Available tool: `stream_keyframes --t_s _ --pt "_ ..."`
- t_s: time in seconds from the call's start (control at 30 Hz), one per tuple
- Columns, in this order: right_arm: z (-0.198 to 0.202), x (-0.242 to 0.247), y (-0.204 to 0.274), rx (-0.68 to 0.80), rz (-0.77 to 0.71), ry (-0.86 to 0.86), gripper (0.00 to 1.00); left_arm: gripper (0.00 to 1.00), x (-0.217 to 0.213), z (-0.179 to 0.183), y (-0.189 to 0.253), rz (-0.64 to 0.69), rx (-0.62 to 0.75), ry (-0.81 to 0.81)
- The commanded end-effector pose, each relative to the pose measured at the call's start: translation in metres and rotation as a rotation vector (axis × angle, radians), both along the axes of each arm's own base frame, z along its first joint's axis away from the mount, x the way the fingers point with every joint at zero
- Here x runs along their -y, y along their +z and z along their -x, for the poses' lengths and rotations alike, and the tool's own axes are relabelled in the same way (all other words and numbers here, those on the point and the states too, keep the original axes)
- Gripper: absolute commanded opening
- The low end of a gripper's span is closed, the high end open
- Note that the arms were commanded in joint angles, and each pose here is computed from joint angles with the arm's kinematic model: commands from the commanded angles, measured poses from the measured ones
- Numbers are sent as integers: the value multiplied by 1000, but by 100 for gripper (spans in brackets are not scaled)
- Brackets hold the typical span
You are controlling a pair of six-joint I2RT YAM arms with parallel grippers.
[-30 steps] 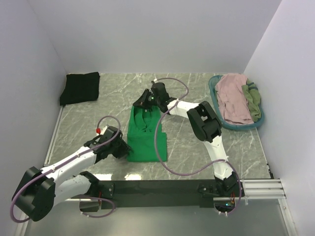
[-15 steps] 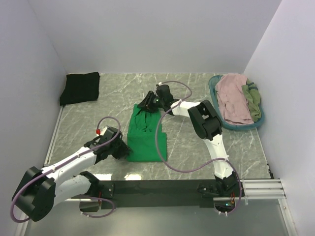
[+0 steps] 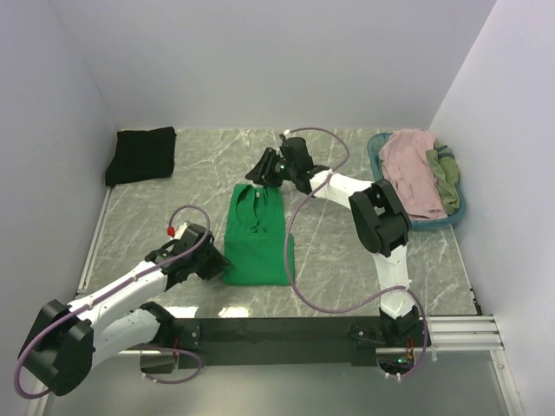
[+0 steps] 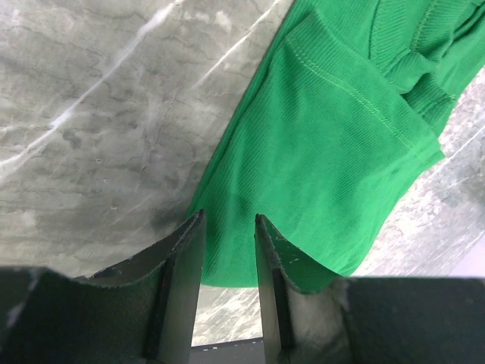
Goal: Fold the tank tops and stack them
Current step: Fold the tank top
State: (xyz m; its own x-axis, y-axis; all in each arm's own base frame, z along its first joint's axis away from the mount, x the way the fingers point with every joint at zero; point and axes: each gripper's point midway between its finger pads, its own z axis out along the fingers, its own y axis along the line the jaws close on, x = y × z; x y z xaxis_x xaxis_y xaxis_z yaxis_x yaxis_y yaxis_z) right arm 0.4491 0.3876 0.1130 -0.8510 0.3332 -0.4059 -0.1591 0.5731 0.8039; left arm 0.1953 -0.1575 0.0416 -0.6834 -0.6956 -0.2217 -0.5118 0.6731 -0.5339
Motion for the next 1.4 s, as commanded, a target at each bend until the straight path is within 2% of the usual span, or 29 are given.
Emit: stream_keyframes --t_s 0.0,0.2,0.27,0.3,0.33,0.37,0.4,0.43,0.47,0.53,0.57,0.7,0.9,1.13,1.33,1.37 --pt "11 15 -3 38 123 -16 46 38 -3 -3 5 -13 21 4" --pt "39 19 -21 56 245 41 40 39 1 -6 11 -3 33 -12" --pt "52 34 -32 60 311 25 39 40 0 -9 18 -14 48 -12" --pt "60 38 -10 100 298 14 40 42 -8 -9 18 -52 44 5" --pt "72 58 -27 80 350 -17 40 45 -11 -9 20 -70 49 8" --pt "79 69 -25 91 368 -38 41 50 -15 -10 23 -90 57 8" --pt "80 78 8 168 341 -82 44 58 -17 -12 28 -105 67 10" --pt "90 100 -3 163 405 -122 45 61 -17 -13 31 -112 80 -7" --pt "109 127 22 212 415 -181 50 66 -15 -15 36 -113 94 -33" --pt "132 148 3 157 455 -192 51 67 -12 -13 32 -120 80 -71" --pt "141 152 9 158 437 -196 52 68 -12 -11 29 -121 70 -77" --pt "198 160 -30 31 397 -136 53 69 -5 -1 14 -102 23 -130" --pt "265 140 -62 -69 296 -11 60 74 -4 11 1 -103 -9 -164" --pt "287 125 -75 -128 175 23 64 75 8 28 -17 -65 -52 -228" --pt "300 120 -88 -196 176 15 63 73 4 45 -27 -77 -109 -216" --pt "303 120 -89 -206 179 14 63 70 0 42 -28 -99 -102 -202"
